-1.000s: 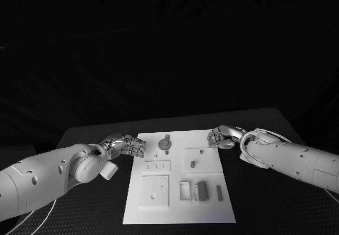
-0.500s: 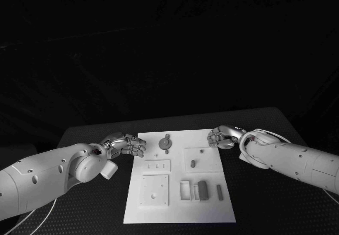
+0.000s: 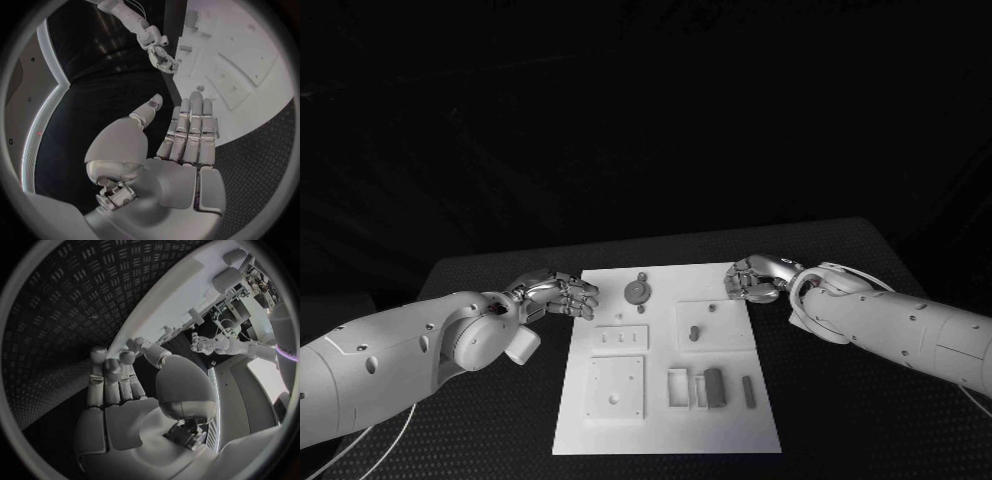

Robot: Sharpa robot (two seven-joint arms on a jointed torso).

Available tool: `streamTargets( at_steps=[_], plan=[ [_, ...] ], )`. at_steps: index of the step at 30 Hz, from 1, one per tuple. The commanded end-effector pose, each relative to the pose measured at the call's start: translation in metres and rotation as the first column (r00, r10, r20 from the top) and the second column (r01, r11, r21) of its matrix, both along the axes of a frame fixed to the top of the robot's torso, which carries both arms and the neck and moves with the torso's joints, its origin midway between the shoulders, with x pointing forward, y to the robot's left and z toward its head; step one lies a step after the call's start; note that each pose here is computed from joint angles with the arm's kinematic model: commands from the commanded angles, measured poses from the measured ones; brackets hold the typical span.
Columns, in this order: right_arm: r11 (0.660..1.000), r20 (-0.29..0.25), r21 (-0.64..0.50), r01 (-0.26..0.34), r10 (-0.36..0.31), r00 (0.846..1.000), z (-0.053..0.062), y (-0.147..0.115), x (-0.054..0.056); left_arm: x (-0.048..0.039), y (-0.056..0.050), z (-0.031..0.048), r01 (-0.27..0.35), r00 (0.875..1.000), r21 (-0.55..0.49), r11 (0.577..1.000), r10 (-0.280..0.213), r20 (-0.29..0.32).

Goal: Assemble the parts on the task board

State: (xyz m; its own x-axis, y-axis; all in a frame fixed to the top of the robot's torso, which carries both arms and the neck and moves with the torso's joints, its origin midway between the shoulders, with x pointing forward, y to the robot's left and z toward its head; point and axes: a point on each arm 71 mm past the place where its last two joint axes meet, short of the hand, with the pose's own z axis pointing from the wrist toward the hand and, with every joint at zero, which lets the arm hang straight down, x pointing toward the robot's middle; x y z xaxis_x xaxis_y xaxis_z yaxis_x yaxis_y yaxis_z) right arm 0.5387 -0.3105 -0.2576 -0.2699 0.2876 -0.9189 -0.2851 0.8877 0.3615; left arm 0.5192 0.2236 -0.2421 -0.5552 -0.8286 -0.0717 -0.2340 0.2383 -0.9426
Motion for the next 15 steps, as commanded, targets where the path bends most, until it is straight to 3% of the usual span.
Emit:
streamTargets(
  at_steps=[1,15],
  plan=[
    [1.0,-0.006,-0.005,-0.002,0.002,1.0,-0.002,0.0001,-0.0005,-0.0007,-0.0026,0.0009,0.018,1.0,-0.013,1.0,-0.018,0.0],
    [1.0,-0.015,-0.002,-0.016,0.016,1.0,-0.0031,0.0023,-0.0007,-0.0007,-0.0018,0.0007,0.017,1.0,-0.012,1.0,-0.017,-0.002]
  ],
)
